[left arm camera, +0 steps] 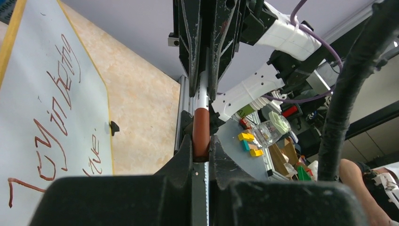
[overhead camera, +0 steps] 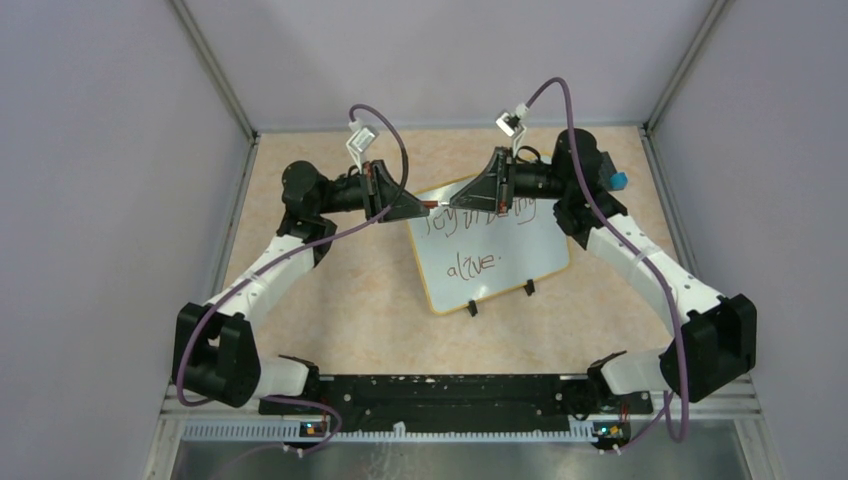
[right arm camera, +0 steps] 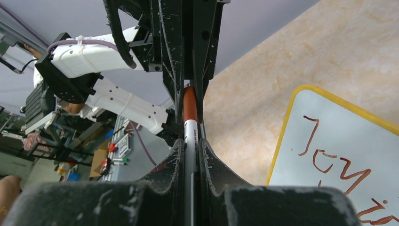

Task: Write a sentence on the whiteboard
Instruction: Close the whiteboard marker at the center of the board, then place the whiteboard marker at the center of the board.

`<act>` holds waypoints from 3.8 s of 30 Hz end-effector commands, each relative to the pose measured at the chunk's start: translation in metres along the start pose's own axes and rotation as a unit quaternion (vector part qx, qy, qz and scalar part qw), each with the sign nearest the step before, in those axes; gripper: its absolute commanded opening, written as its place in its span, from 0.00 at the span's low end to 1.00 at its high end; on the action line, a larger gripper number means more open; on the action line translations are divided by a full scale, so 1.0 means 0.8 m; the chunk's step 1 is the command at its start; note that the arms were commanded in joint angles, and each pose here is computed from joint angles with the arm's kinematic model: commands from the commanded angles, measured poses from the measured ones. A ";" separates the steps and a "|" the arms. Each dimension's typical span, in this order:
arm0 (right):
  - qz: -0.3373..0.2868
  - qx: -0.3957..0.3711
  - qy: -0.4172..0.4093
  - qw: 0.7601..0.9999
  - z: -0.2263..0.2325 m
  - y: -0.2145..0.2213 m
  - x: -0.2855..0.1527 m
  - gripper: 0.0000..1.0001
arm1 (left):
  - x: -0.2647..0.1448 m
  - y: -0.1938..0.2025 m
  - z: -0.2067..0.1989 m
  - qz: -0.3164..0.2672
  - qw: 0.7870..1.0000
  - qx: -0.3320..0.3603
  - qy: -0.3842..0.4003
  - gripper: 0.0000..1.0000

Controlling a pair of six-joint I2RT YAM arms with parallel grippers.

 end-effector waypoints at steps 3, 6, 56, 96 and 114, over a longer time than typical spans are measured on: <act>0.052 -0.037 -0.076 0.995 0.048 0.026 0.054 0.00 | 0.051 0.011 -0.022 0.023 0.998 0.015 0.048 0.00; 0.057 -0.037 -0.080 0.995 0.049 0.027 0.055 0.00 | 0.055 0.014 -0.024 0.030 0.998 0.018 0.054 0.00; 0.101 -0.053 0.020 0.993 0.017 0.050 0.006 0.00 | 0.017 0.014 -0.021 0.348 0.849 0.369 -0.149 0.57; -0.074 -0.081 0.261 0.959 -0.059 -0.018 -0.206 0.79 | -0.266 0.094 0.163 0.193 0.833 0.034 -0.517 0.06; -0.069 -0.101 0.298 0.947 -0.067 0.000 -0.220 0.80 | -0.280 0.203 0.245 0.288 0.796 -0.093 -0.524 0.20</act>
Point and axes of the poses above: each gripper's point midway between its finger pads, its own x axis out along the fingers, its own z axis along the line the jaws close on, y = z × x, the point moved 5 cm from there along -x, back along the fingers, and after that the axes turned 6 degrees about x, right-handed, at the moved point
